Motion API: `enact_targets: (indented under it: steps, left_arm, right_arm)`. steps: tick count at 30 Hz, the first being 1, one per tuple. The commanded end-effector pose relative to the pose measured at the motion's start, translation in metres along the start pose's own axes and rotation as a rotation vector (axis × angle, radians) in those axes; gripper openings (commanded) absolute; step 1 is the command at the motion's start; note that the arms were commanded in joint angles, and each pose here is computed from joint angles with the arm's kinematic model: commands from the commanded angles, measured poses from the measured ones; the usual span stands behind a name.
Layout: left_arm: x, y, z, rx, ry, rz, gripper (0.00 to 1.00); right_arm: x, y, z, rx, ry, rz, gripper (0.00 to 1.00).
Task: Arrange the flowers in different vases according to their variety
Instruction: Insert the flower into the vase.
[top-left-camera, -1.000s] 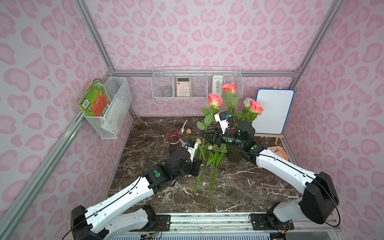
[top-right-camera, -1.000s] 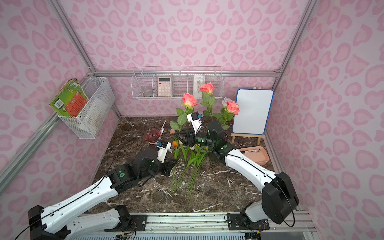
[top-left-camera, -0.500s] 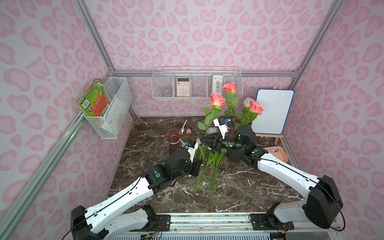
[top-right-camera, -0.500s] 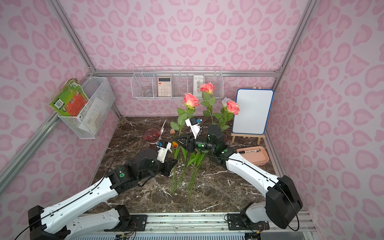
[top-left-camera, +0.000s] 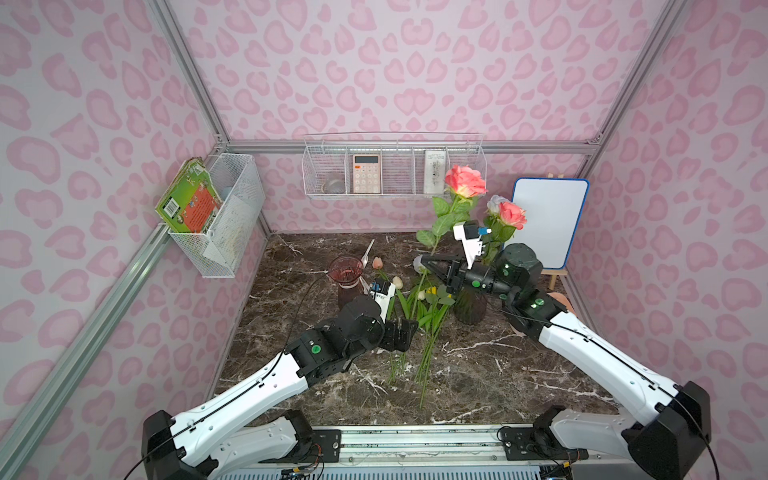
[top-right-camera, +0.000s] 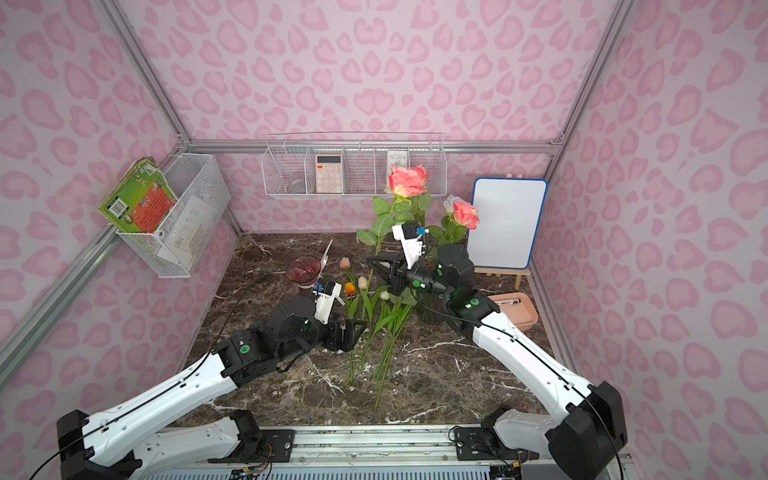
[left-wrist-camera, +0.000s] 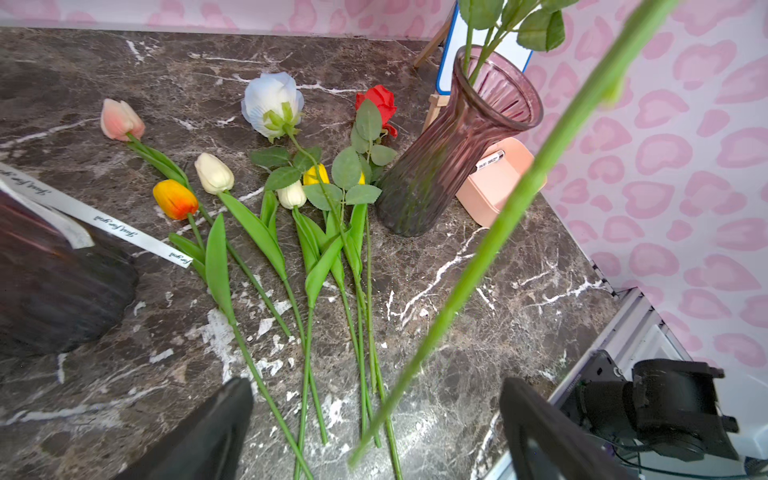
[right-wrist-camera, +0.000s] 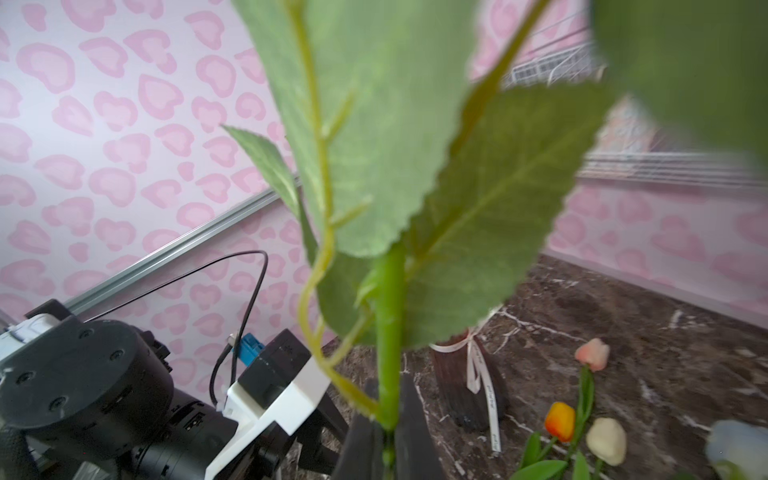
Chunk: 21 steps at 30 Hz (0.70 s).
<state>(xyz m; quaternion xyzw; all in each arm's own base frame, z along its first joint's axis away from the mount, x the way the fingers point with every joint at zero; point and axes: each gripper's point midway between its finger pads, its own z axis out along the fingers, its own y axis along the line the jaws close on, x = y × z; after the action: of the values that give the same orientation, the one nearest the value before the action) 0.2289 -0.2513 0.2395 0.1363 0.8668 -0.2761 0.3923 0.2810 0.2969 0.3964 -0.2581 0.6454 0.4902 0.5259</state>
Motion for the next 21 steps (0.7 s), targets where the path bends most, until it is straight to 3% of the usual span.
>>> enact_targets:
  steps: [1,12,21]
  left_arm:
    - [0.008,0.015,0.002,-0.071,0.022,0.024,0.99]
    - [0.025,0.026,0.017,-0.118,0.07,0.028,0.99]
    - [0.036,0.031,0.027,-0.136,0.107,0.034,0.99]
  right_arm:
    - [-0.026,-0.026,-0.026,0.187,-0.053,-0.083,0.0]
    - [-0.124,-0.056,-0.128,0.66,-0.325,-0.336,0.0]
    - [-0.135,-0.067,-0.134,0.739,-0.309,-0.406,0.0]
